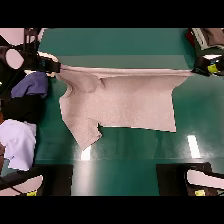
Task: Fold the shirts.
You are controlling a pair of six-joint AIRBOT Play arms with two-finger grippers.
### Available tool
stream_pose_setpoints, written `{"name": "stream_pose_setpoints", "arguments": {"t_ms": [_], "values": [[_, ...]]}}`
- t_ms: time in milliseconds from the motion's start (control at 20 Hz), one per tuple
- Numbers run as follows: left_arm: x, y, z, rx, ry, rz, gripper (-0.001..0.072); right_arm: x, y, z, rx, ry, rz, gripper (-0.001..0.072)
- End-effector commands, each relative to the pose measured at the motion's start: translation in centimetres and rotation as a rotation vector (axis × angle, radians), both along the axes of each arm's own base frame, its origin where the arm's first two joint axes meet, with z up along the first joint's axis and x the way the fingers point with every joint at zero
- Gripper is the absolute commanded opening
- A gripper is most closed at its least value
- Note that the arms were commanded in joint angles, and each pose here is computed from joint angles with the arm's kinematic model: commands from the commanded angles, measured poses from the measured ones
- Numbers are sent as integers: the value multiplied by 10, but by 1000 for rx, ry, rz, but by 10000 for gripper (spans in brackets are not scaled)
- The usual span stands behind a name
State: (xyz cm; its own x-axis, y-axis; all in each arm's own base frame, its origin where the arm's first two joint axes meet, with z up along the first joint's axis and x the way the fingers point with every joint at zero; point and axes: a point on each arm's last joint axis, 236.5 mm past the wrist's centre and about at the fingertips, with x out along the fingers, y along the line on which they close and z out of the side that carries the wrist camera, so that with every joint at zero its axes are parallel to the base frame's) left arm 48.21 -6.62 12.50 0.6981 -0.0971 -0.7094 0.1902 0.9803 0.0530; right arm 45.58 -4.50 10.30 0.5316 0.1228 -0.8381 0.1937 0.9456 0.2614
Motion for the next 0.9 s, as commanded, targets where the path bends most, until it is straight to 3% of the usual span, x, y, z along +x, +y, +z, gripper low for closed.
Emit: {"name": "stream_pose_setpoints", "arguments": {"t_ms": [0, 250, 500, 850], "values": [[28, -6, -23, -23, -31, -37, 21, 32, -2, -14, -21, -80, -5, 12], [20, -6, -50, 29, 59, -85, 21, 29, 13, -52, -34, 22, 74, 12], [-30, -1, -104, 110, 295, -185, 21, -2, -2, -71, -174, 180, 129, 12], [-50, 2, -133, 109, 378, -176, 23, -39, 19, -122, -147, 321, 180, 14]]}}
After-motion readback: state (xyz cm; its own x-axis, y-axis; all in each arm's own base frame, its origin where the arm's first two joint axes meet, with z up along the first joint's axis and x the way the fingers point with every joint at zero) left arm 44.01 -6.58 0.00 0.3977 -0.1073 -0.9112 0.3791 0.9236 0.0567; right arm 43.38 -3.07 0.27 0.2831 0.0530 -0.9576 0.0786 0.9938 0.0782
